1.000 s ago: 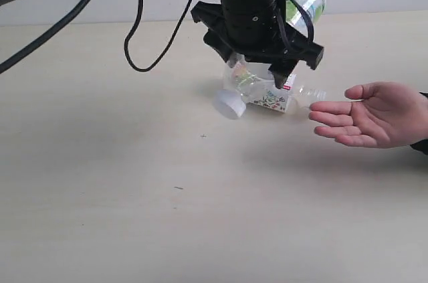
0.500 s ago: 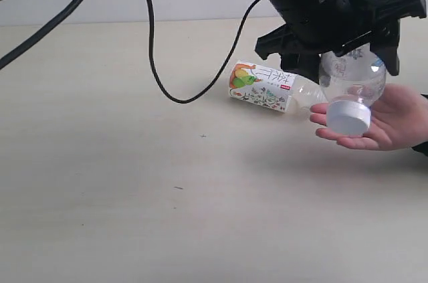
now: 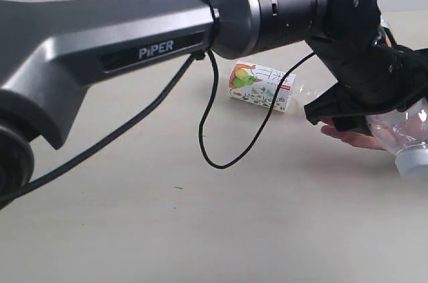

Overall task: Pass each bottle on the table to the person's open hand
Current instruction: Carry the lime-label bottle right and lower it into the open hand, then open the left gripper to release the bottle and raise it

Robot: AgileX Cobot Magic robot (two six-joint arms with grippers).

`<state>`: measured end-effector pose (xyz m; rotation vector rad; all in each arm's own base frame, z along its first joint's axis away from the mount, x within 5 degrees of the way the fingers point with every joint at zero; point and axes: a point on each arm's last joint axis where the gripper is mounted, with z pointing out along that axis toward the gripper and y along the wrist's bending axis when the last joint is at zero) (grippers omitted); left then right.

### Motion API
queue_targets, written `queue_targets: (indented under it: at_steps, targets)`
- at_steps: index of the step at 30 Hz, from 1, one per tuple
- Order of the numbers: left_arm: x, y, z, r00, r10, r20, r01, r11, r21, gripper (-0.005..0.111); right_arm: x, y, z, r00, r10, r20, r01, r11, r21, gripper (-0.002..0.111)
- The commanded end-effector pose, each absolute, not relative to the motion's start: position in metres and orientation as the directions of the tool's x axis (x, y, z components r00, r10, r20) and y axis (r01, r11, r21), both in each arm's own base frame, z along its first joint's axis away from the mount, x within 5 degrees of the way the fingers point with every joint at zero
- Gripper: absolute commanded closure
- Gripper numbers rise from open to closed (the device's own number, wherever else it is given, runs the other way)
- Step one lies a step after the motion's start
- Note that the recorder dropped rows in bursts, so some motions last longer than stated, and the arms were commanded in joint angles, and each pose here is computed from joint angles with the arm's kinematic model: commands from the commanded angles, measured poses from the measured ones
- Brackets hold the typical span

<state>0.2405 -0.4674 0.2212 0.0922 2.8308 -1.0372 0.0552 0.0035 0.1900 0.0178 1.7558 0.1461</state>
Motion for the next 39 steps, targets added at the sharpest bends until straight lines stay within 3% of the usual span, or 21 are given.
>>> queue_targets:
  at_steps: [1,4,6,7,10,14,26,39]
  targets:
    - [0.244,-0.469,0.208,-0.990,-0.016,-0.141,0.076,0.780,-0.621,0.107,0.055,0.004,0.190,-0.181,0.091,-0.979,-0.073,0.992,0.105,0.108]
    - [0.244,-0.469,0.208,-0.990,-0.011,-0.139,0.077,0.784,-0.616,0.101,0.055,0.004,0.190,-0.181,0.091,-0.979,-0.073,0.992,0.105,0.108]
    - [0.243,-0.468,0.207,-0.991,-0.002,-0.133,0.080,0.791,-0.606,0.085,0.055,0.004,0.190,-0.181,0.091,-0.979,-0.073,0.992,0.105,0.108]
    - [0.242,-0.468,0.207,-0.990,0.012,-0.139,0.094,0.793,-0.602,0.071,0.055,0.004,0.190,-0.181,0.091,-0.979,-0.073,0.992,0.105,0.108]
    - [0.242,-0.467,0.207,-0.990,0.021,-0.139,0.101,0.797,-0.595,0.049,0.055,0.004,0.190,-0.181,0.091,-0.979,-0.073,0.992,0.105,0.108]
    - [0.242,-0.467,0.206,-0.986,0.050,-0.159,0.135,0.797,-0.589,0.032,0.055,0.004,0.190,-0.181,0.091,-0.979,-0.073,0.992,0.105,0.108]
    - [0.240,-0.465,0.205,-0.970,0.146,-0.194,0.231,0.804,-0.548,0.012,0.055,0.004,0.190,-0.181,0.091,-0.979,-0.073,0.992,0.105,0.108]
    - [0.236,-0.454,0.236,-0.938,0.228,-0.260,0.335,0.786,-0.520,0.011,0.055,0.004,0.190,-0.181,0.091,-0.979,-0.073,0.992,0.105,0.108]
